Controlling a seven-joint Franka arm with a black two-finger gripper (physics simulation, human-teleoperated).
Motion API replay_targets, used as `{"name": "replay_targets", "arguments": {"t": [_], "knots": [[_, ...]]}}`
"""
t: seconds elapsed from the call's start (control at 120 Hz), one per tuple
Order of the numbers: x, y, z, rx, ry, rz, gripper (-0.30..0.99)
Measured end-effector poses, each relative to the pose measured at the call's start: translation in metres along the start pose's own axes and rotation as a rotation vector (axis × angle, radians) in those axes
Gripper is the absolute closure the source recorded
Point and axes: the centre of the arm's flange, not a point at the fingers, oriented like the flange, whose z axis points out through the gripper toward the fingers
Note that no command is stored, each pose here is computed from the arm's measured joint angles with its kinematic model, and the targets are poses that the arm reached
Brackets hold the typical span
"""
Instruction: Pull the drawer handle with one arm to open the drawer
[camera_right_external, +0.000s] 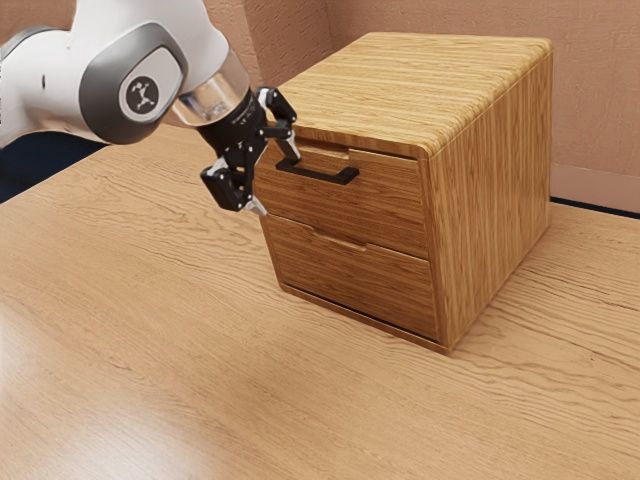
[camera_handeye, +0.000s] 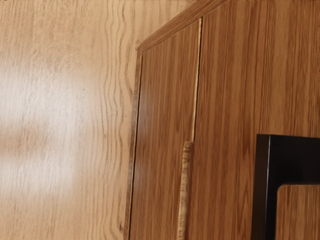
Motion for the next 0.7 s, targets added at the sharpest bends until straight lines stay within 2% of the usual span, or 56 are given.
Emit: {"name": "replay_targets", "arguments": {"t": [0.483,0.7], "knots": [[-0.002,0.005,0.016,-0.031,0.007,-0.012,0.0],[-0.014,0.006,0.032,-0.016,0.002,0.001,0.0]]}}
